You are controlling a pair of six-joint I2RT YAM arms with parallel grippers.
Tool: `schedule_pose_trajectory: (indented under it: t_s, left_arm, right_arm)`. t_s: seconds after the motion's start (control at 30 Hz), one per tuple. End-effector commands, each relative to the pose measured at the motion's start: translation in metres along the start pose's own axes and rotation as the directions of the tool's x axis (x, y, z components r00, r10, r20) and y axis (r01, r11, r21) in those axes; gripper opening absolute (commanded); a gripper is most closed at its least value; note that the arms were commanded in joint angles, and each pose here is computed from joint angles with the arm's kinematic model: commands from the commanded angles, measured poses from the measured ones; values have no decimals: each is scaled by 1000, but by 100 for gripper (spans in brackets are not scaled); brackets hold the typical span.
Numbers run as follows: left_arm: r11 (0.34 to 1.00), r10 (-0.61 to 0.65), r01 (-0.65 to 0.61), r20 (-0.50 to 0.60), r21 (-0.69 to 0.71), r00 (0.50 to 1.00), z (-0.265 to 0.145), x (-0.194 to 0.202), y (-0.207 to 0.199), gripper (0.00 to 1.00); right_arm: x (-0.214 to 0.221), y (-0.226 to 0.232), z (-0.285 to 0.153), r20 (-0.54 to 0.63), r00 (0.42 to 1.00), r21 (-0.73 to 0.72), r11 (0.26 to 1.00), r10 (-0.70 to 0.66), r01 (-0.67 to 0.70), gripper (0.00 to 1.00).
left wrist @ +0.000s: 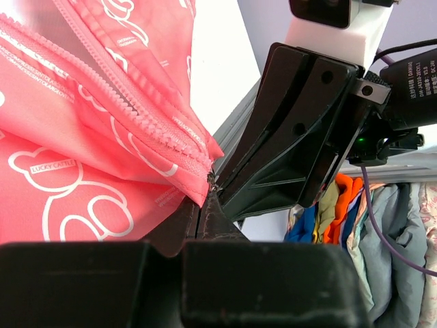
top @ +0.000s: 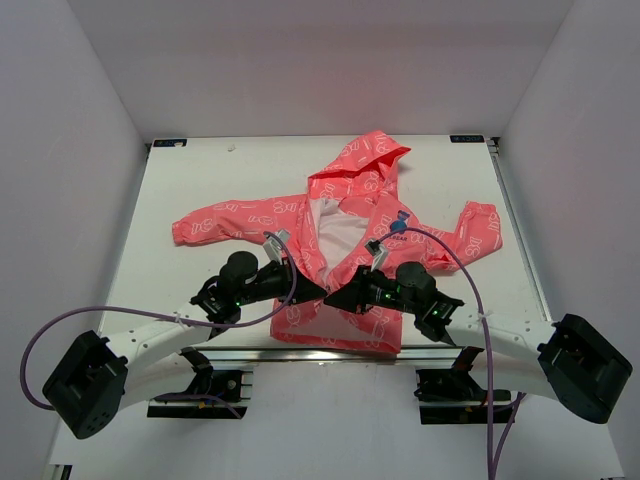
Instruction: Zip up the jacket
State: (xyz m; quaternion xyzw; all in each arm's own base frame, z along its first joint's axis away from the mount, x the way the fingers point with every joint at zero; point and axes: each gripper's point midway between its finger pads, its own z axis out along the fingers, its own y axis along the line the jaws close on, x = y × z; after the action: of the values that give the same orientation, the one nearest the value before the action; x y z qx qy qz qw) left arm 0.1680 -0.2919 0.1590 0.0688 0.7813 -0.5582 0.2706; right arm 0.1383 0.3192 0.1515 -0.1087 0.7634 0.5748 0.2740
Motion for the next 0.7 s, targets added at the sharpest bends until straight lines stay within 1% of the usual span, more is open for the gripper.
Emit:
schedule_pose_trajectory:
  t_s: [0.0, 0.23, 0.37, 0.5, 0.57, 0.63, 0.67]
  left_arm:
    - [1000, 17, -17, -3, 24, 1000, -3, 2, -5, 0]
    - [998, 29, -31, -38, -46, 999, -3, 9, 10, 0]
    - [996, 28, -32, -58, -82, 998, -5, 12, 16, 0]
    - [995, 40, -48, -89, -90, 995, -6, 17, 19, 0]
    - [994, 38, -47, -99, -99, 994, -7, 19, 21, 0]
    - [995, 39, -49, -111, -89, 993, -6, 21, 19, 0]
    - [995, 42, -52, -114, -83, 993, -6, 21, 18, 0]
  right_arm:
    - [-19, 26, 4, 49, 998, -68, 997, -30, 33, 0]
    - [-24, 42, -1, 31, 998, -90, 994, -63, 65, 0]
    - [-28, 49, -2, 14, 997, -78, 994, -74, 75, 0]
    - [-41, 47, 3, 52, 996, -35, 996, -75, 77, 0]
    - [-50, 54, 6, 81, 993, -53, 995, -85, 90, 0]
    - [-61, 50, 11, 118, 990, -18, 996, -82, 85, 0]
    - [-70, 43, 15, 152, 985, 28, 997, -77, 74, 0]
